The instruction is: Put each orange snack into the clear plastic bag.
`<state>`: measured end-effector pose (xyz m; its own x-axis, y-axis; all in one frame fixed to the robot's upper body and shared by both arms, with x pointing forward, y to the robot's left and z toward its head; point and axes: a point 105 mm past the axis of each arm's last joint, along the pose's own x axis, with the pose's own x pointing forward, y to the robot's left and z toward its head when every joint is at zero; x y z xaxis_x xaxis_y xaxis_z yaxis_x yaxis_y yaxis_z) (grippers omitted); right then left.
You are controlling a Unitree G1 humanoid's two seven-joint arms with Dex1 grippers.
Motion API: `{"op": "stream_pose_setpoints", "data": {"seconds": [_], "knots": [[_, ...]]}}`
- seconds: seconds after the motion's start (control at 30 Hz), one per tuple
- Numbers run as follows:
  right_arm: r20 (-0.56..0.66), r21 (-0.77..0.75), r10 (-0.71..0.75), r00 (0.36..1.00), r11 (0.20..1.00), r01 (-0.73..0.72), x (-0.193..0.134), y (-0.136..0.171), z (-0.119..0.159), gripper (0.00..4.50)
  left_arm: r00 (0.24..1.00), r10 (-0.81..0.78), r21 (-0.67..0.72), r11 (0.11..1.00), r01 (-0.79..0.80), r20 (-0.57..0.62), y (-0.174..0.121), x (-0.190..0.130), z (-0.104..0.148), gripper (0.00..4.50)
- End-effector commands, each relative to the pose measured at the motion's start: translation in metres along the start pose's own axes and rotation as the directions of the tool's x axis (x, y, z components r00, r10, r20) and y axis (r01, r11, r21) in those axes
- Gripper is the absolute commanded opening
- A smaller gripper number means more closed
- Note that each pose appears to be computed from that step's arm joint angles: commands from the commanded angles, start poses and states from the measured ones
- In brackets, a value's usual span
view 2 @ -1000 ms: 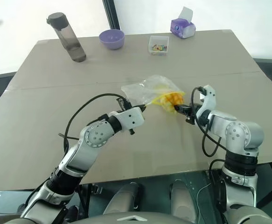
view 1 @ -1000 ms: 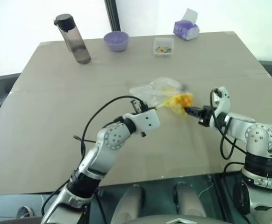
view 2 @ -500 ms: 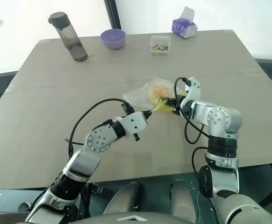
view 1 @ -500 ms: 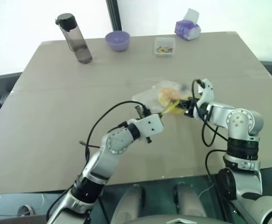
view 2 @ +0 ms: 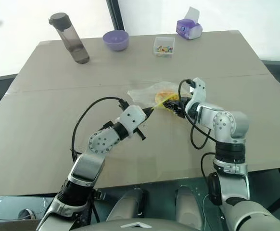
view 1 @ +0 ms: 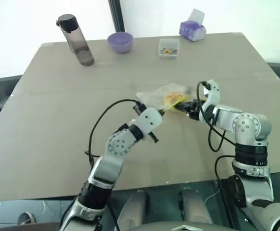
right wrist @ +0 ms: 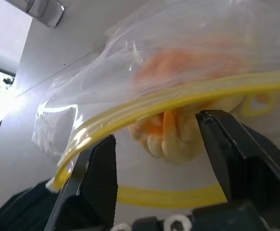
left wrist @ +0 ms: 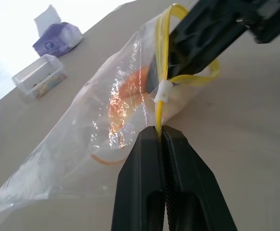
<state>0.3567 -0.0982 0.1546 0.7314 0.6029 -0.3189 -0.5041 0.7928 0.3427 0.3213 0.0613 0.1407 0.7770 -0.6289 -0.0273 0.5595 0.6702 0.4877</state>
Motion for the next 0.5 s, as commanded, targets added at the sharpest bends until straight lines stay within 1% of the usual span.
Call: {"op": "stream_pose_setpoints", "data": {"seconds": [0.03,0.17,0.23,0.27,0.33,0.4,0.47,0.5], "knots": [[0.024,-0.126,0.053,0.998,0.991,-0.049,-0.018,0.003,0.006,2.8,0.999,0.039,-0.042,0.998,-0.037,0.035,0.009,0.0,0.01,0.0],[-0.012,-0.304,0.043,0.999,0.952,-0.044,-0.039,-0.014,0.0,2.8,0.998,0.047,-0.054,0.997,-0.046,0.03,0.012,0.0,0.008,0.0],[-0.033,-0.432,-0.013,0.999,0.902,-0.002,-0.046,-0.028,-0.001,2.8,0.998,0.056,-0.064,0.997,-0.054,0.029,0.013,-0.001,0.008,0.0],[-0.041,-0.503,-0.052,0.998,0.864,0.024,-0.048,-0.035,-0.002,2.8,0.998,0.057,-0.067,0.996,-0.055,0.029,0.013,0.0,0.008,0.0],[-0.05,-0.645,-0.122,0.991,0.762,0.061,-0.048,-0.049,-0.003,2.8,0.998,0.053,-0.067,0.996,-0.051,0.028,0.012,0.0,0.008,0.0],[-0.029,-0.774,-0.156,0.987,0.629,0.077,-0.044,-0.056,-0.001,2.8,0.998,0.05,-0.067,0.997,-0.048,0.028,0.011,0.001,0.007,0.0],[-0.006,-0.848,-0.163,0.987,0.523,0.081,-0.038,-0.057,0.001,2.8,0.999,0.047,-0.067,0.997,-0.045,0.027,0.011,0.001,0.007,0.0],[0.008,-0.872,-0.157,0.988,0.483,0.084,-0.035,-0.056,0.003,2.8,0.999,0.045,-0.066,0.997,-0.043,0.027,0.01,0.001,0.007,0.0]]}}
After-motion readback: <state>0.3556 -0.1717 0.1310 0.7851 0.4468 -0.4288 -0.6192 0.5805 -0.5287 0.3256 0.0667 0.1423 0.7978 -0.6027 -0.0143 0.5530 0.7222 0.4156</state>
